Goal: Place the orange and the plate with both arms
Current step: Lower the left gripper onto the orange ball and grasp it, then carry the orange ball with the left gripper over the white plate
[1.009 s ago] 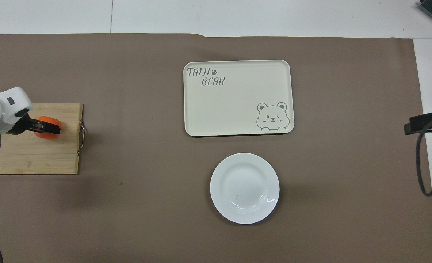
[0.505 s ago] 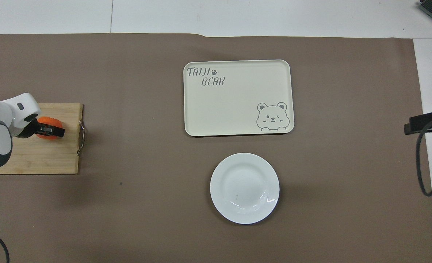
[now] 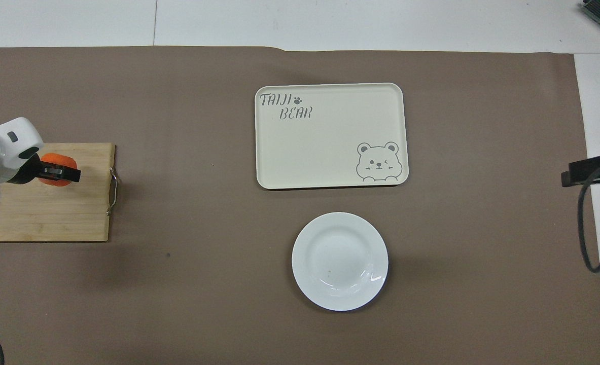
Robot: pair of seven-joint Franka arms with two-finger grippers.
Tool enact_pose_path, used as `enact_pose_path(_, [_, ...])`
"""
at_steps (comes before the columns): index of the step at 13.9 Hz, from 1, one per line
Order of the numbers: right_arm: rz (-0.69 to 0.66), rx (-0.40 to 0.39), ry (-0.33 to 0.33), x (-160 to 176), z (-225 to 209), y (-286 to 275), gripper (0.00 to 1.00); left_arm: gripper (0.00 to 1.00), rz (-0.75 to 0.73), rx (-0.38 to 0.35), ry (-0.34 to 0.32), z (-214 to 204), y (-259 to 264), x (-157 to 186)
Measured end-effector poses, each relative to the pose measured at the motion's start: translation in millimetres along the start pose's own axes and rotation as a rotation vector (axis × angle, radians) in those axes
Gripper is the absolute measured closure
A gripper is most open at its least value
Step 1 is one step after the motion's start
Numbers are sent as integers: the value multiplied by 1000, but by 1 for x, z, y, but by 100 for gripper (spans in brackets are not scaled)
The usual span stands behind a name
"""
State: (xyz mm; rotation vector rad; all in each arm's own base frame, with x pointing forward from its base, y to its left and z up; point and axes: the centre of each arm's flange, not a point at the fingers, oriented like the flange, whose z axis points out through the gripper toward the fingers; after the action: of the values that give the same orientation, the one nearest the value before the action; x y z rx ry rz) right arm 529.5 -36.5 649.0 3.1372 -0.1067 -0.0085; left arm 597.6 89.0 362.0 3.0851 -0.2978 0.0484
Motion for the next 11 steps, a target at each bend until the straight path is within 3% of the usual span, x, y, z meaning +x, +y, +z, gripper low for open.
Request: enact_pose_path(11, [0,0,0,0,0,0,0,26,-107,-18,-14,-130,40,10])
